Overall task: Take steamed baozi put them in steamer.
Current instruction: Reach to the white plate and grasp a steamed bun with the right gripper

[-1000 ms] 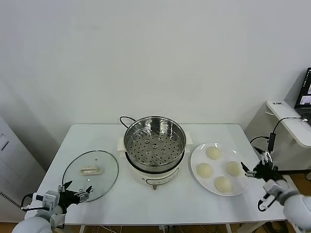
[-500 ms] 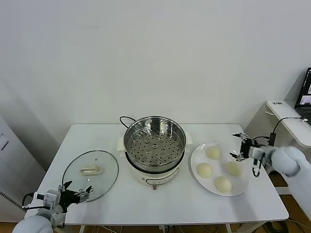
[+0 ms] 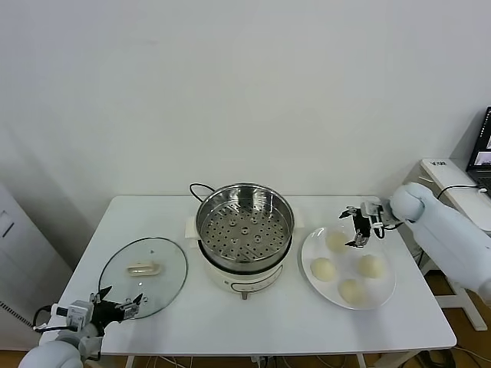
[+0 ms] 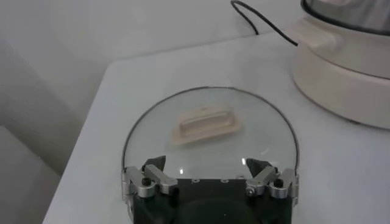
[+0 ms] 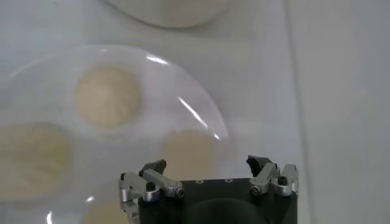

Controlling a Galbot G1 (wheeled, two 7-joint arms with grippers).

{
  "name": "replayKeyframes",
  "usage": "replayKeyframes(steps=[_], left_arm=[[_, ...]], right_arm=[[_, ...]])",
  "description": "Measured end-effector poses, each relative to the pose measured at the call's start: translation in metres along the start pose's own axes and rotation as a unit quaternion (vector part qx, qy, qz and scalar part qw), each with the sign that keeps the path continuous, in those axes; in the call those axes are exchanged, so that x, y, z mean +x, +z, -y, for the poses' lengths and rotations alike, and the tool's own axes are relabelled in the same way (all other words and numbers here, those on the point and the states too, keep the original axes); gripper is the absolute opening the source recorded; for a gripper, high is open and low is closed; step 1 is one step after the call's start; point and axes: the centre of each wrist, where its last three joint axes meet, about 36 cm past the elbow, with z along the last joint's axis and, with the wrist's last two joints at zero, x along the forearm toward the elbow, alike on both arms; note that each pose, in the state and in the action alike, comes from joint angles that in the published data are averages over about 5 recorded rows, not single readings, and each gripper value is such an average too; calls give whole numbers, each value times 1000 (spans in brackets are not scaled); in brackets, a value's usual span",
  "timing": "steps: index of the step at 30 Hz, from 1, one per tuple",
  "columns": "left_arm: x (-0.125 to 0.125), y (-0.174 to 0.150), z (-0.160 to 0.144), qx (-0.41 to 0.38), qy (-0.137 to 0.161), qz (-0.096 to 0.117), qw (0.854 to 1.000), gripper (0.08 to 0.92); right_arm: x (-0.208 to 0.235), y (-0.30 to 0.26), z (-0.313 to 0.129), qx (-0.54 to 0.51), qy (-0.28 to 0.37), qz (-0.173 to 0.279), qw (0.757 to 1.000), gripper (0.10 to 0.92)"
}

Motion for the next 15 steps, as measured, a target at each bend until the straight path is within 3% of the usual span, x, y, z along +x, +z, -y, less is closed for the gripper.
replayKeyframes(steps=[8,15], left_arm=[[1,1,1,4,0,1,1000,823],[3,1,0,4,-2,1,1000,823]], right_arm=[[-16,-11,18,11,-30,-24,999,814],[-29,-20,23,14,-42,-31,999,686]])
